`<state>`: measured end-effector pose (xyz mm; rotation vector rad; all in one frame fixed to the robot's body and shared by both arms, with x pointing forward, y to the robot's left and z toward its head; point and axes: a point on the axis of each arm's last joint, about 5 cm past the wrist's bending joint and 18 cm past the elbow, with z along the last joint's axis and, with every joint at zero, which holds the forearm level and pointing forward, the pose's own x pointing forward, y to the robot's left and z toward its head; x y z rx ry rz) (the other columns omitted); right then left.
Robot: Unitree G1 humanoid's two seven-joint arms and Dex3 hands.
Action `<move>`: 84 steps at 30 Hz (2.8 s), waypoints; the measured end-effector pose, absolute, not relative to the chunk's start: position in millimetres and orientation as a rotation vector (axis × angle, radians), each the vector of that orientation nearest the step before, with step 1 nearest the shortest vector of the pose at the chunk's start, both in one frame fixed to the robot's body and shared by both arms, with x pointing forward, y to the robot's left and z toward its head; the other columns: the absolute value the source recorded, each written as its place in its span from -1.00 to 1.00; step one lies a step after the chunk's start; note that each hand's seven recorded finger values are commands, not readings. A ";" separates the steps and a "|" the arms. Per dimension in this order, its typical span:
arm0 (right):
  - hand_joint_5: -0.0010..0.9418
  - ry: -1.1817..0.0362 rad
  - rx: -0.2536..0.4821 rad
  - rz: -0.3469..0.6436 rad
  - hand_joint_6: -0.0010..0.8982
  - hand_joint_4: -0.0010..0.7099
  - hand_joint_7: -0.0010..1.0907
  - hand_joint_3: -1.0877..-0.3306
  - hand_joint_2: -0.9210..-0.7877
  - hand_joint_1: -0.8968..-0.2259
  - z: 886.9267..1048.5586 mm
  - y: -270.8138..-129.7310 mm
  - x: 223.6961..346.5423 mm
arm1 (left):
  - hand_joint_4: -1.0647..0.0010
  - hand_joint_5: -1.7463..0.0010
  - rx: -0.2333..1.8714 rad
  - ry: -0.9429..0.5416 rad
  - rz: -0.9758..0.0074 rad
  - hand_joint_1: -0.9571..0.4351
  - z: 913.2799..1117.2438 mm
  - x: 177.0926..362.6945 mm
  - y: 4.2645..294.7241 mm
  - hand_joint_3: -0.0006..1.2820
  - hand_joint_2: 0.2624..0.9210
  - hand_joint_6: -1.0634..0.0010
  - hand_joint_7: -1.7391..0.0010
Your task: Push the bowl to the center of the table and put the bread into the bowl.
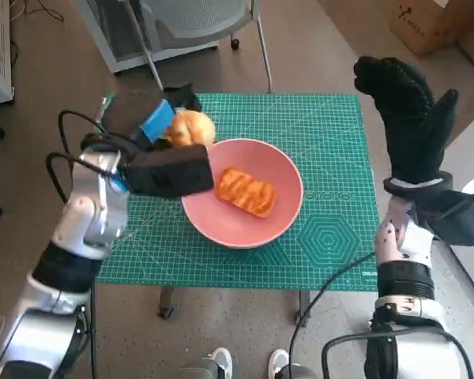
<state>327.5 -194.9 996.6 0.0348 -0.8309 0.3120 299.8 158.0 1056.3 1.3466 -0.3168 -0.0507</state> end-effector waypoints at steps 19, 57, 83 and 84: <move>-1.00 -0.843 0.022 0.325 -0.10 -0.13 -1.00 0.31 -1.00 -0.17 998.7 -194.9 326.4 | -0.53 -0.19 1.339 -0.438 -0.226 0.38 1045.2 287.7 122.4 -0.98 0.96 -0.27 -0.26; -1.00 -0.862 -0.016 0.303 -0.09 -0.15 -0.99 0.30 -1.00 -0.16 1001.2 -195.0 322.7 | 1.00 1.00 1.107 -0.251 -0.515 -0.32 1049.3 299.5 142.8 -0.95 0.73 0.74 0.99; -0.98 -0.866 0.002 0.351 -0.09 -0.10 -1.00 0.41 -1.00 -0.13 1014.6 -181.3 326.5 | 0.78 0.94 0.315 -0.743 -0.137 -0.53 1039.9 284.2 187.0 -0.27 1.00 0.96 0.57; -0.99 -0.866 0.003 0.354 -0.09 -0.10 -1.00 0.41 -1.00 -0.13 1015.0 -180.7 326.5 | 0.79 0.94 0.295 -0.736 -0.135 -0.55 1039.0 283.4 188.1 -0.27 1.00 0.97 0.57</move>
